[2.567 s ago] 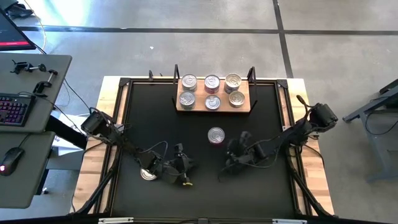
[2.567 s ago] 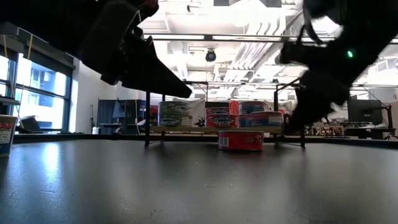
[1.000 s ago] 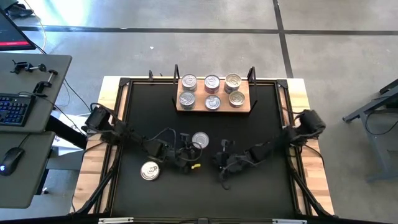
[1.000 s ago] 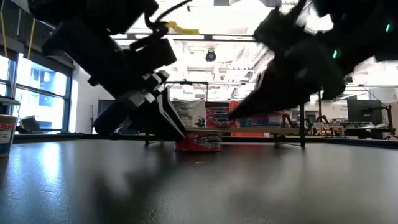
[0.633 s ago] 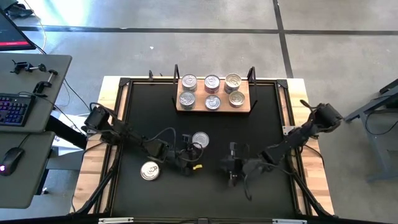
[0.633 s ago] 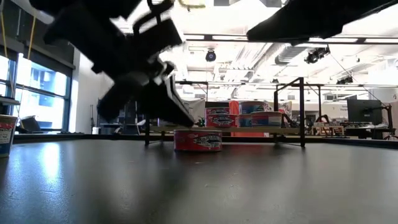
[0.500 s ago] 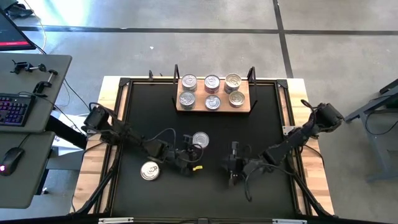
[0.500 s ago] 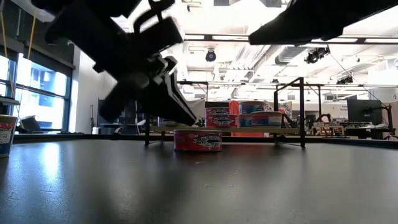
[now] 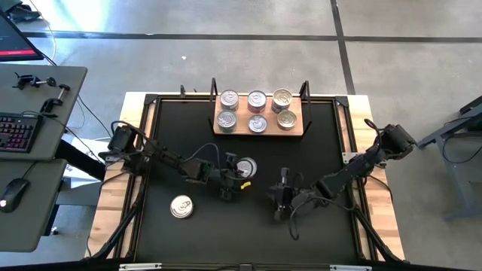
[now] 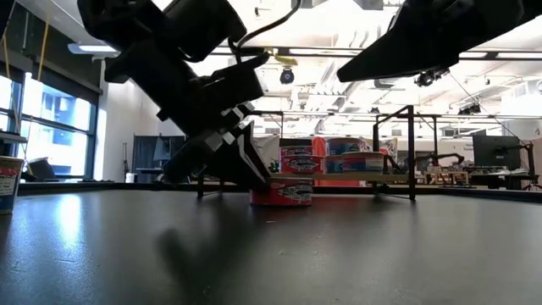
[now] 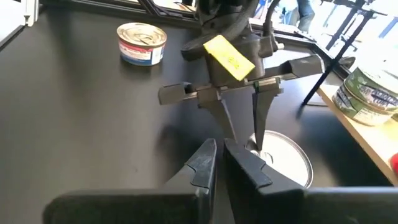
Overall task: Stack canned seafood by type on shelf
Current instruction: Stack the red tuna can on top of the red tuna can on the shelf
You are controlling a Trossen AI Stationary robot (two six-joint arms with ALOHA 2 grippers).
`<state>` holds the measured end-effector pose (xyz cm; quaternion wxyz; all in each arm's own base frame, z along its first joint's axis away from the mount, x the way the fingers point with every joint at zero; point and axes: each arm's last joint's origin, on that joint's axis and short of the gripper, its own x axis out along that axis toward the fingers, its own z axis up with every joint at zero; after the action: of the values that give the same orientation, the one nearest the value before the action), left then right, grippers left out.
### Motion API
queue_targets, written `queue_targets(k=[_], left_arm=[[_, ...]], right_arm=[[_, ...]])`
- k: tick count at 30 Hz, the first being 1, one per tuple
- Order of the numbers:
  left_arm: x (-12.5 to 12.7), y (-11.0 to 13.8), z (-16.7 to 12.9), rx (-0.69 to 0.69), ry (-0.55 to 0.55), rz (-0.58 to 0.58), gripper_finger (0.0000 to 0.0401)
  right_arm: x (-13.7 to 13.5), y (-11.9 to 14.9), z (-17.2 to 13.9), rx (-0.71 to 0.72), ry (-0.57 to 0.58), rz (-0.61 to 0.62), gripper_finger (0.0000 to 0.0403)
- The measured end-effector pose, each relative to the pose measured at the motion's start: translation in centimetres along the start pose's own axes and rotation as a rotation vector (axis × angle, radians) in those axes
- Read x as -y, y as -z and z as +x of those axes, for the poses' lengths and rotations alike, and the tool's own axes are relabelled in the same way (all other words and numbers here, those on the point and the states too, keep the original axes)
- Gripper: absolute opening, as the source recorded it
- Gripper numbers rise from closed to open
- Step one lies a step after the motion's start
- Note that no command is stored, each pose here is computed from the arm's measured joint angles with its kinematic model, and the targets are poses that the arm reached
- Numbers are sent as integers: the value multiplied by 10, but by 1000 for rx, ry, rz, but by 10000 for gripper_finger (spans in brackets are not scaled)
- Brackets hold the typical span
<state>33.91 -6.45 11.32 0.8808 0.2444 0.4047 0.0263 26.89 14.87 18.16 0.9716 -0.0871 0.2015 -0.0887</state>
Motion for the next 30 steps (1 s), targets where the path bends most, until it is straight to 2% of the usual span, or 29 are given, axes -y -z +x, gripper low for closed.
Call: queue_targets(k=[7,11,14,18,21,24,26,30], left_arm=[[6,-6,-4,54,33,4,13],[14,-12,-8,114,57,-54,8],[20,-17,-15,150,82,-90,2],[22,-26,-27,210,94,-157,1],[26,-30,-30,244,105,-194,1],[28,-35,-32,292,138,-223,1],[29,-36,-33,306,152,-246,1],[29,-39,-35,335,156,-274,0]], right_arm=[[2,0,-3,-15,9,45,22],[10,-3,-8,-41,16,-5,53],[11,-2,-11,-63,15,-96,102],[6,6,-7,-109,-78,-327,179],[-1,21,4,-146,-100,-496,226],[-9,36,17,-164,-32,-621,248],[-13,44,25,-162,25,-663,251],[-19,56,39,-146,50,-734,252]])
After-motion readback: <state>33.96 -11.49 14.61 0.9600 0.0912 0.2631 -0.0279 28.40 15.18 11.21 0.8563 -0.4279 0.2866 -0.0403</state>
